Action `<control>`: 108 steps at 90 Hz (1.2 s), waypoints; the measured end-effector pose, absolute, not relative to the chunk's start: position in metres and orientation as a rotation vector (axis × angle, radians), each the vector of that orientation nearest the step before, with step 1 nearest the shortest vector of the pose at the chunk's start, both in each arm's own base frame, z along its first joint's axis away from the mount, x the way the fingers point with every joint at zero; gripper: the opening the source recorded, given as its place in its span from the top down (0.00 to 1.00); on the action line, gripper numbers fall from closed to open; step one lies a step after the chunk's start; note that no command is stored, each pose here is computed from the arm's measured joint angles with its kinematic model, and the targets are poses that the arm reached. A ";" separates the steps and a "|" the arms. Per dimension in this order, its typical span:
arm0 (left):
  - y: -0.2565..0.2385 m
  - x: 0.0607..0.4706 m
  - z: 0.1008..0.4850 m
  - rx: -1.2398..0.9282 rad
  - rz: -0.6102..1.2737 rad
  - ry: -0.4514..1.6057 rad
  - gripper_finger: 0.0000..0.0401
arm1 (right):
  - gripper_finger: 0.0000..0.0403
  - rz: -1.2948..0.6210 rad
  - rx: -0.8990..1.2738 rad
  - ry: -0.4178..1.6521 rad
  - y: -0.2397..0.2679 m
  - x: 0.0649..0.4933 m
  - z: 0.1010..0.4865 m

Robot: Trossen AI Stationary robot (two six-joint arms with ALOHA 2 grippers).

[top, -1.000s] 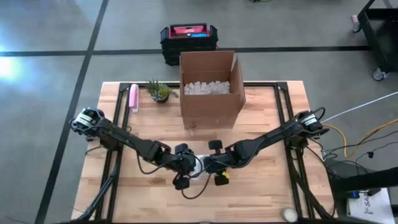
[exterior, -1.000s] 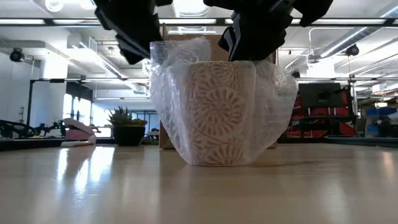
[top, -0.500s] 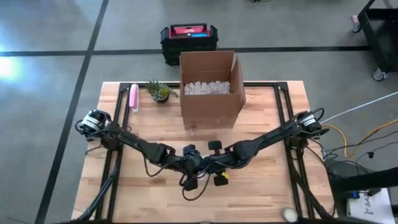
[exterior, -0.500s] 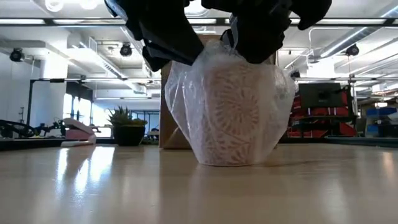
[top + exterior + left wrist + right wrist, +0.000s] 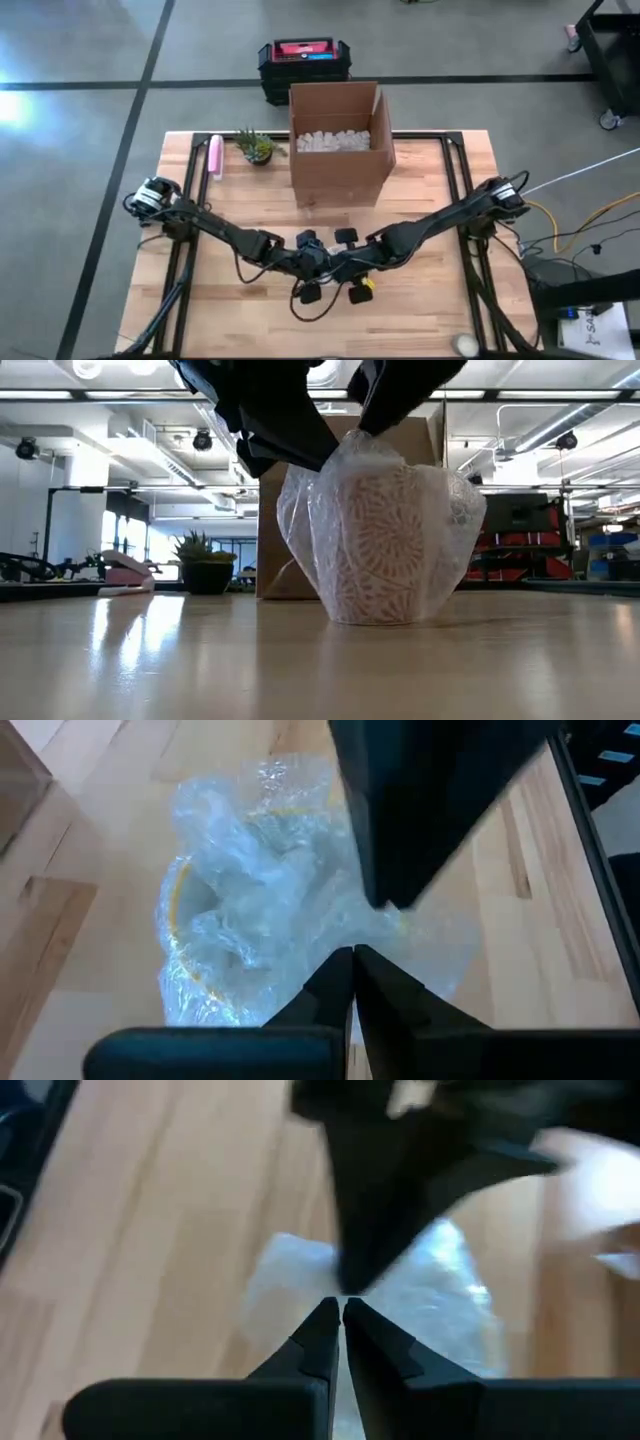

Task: Wrap mug
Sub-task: Wrap the orange patterned mug using the bubble wrap

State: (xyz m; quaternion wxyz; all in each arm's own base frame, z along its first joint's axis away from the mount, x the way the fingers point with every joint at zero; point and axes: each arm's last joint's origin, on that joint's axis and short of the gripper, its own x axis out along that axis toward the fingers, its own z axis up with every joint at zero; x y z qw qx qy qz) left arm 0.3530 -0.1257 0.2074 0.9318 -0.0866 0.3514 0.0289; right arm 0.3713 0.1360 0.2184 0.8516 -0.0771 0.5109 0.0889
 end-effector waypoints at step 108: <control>-0.101 0.362 0.206 -0.092 0.059 0.697 1.00 | 0.98 0.191 -0.226 1.125 0.141 0.360 0.235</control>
